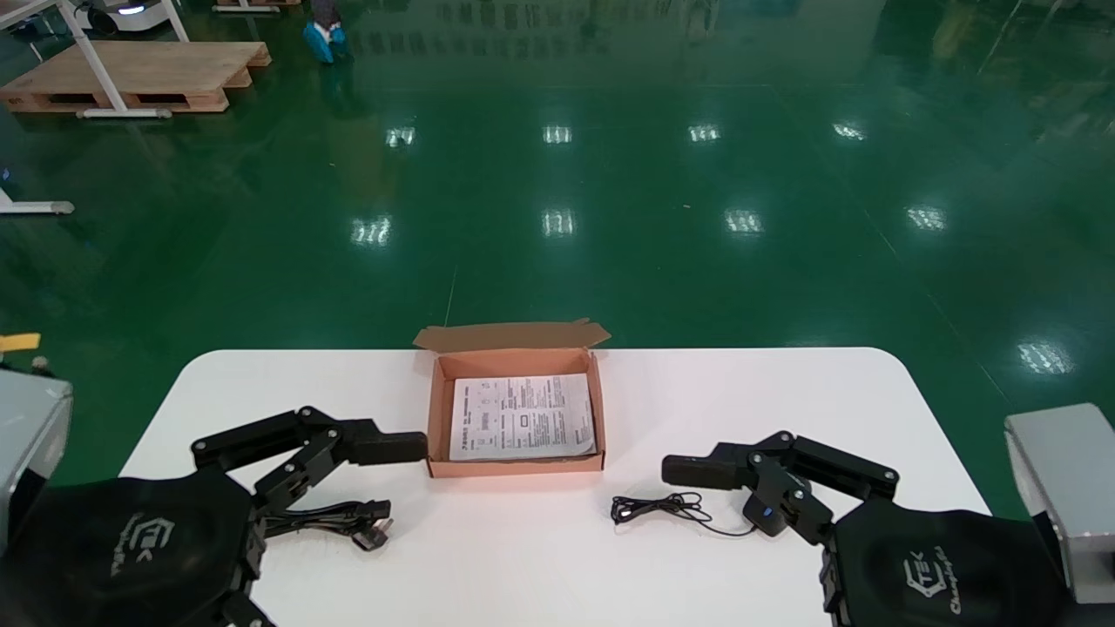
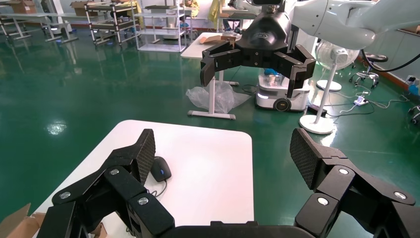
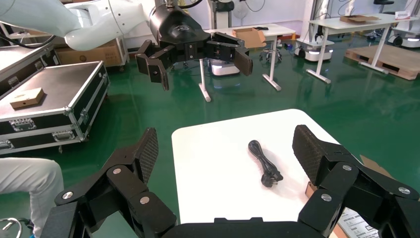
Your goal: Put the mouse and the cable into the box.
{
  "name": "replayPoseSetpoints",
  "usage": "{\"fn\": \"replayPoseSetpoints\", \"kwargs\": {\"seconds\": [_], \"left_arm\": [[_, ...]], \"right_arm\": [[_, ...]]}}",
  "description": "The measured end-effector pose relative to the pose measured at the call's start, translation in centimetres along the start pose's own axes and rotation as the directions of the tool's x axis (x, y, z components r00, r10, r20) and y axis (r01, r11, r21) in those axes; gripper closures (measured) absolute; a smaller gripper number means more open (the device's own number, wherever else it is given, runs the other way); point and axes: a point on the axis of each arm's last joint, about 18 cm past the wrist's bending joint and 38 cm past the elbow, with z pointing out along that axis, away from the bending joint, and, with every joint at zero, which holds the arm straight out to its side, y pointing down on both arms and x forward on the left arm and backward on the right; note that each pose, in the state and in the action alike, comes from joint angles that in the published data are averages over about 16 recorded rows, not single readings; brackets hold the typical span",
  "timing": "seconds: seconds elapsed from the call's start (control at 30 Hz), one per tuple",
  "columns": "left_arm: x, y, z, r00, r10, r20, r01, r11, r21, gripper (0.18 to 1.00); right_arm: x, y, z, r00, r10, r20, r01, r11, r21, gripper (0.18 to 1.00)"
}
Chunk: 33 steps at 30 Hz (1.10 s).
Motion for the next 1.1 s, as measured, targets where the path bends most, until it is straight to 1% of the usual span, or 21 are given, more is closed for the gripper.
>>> {"fn": "replayPoseSetpoints", "kwargs": {"seconds": [0.1, 0.17, 0.23, 0.3, 0.37, 0.47, 0.53, 0.63, 0.7, 0.87, 1.0, 1.1], "left_arm": [[-0.6, 1.5, 0.2, 0.999, 0.036, 0.003, -0.036, 0.993, -0.110, 0.183], [-1.4, 2.7, 0.2, 0.998, 0.069, 0.009, -0.065, 0.978, -0.197, 0.183], [-2.3, 3.7, 0.2, 0.995, 0.103, 0.010, -0.096, 0.956, -0.278, 0.183], [-3.4, 4.7, 0.1, 0.990, 0.140, 0.011, -0.126, 0.923, -0.363, 0.183], [-4.6, 5.6, 0.0, 0.984, 0.178, 0.007, -0.156, 0.883, -0.442, 0.183], [-6.3, 6.4, -0.1, 0.974, 0.227, 0.000, -0.193, 0.827, -0.528, 0.183], [-7.1, 6.7, -0.1, 0.968, 0.249, -0.002, -0.207, 0.800, -0.563, 0.183], [-7.9, 6.9, -0.1, 0.964, 0.267, -0.001, -0.216, 0.778, -0.589, 0.183], [-8.1, 7.1, -0.1, 0.962, 0.275, -0.009, -0.224, 0.766, -0.602, 0.183], [-8.5, 8.7, 0.0, 0.958, 0.287, -0.024, -0.230, 0.712, -0.664, 0.183], [-9.4, 10.8, 0.2, 0.956, 0.291, -0.022, -0.216, 0.657, -0.722, 0.183], [-10.5, 12.4, 0.5, 0.953, 0.302, -0.017, -0.206, 0.608, -0.767, 0.183]], "right_arm": [[0.5, 1.6, 1.3, 1.000, -0.018, 0.004, 0.018, 0.996, -0.082, 0.178], [1.2, 2.9, 2.3, 1.000, -0.028, 0.001, 0.028, 0.989, -0.148, 0.178], [1.8, 4.1, 3.3, 0.999, -0.043, 0.000, 0.042, 0.976, -0.212, 0.178], [2.7, 5.2, 4.4, 0.998, -0.062, -0.004, 0.059, 0.959, -0.276, 0.178], [3.6, 6.2, 5.5, 0.996, -0.084, -0.007, 0.077, 0.939, -0.335, 0.178], [4.8, 7.2, 6.9, 0.994, -0.106, -0.016, 0.091, 0.913, -0.397, 0.178], [5.4, 7.6, 7.4, 0.993, -0.113, -0.025, 0.092, 0.901, -0.423, 0.178], [6.1, 7.8, 8.0, 0.992, -0.120, -0.039, 0.090, 0.892, -0.442, 0.178], [6.3, 7.9, 8.1, 0.992, -0.121, -0.040, 0.091, 0.891, -0.445, 0.178], [6.4, 8.1, 8.2, 0.992, -0.115, -0.048, 0.081, 0.890, -0.450, 0.178], [6.3, 8.1, 8.2, 0.993, -0.107, -0.056, 0.071, 0.890, -0.450, 0.178], [6.4, 7.9, 8.3, 0.992, -0.107, -0.063, 0.067, 0.889, -0.452, 0.178]]}}
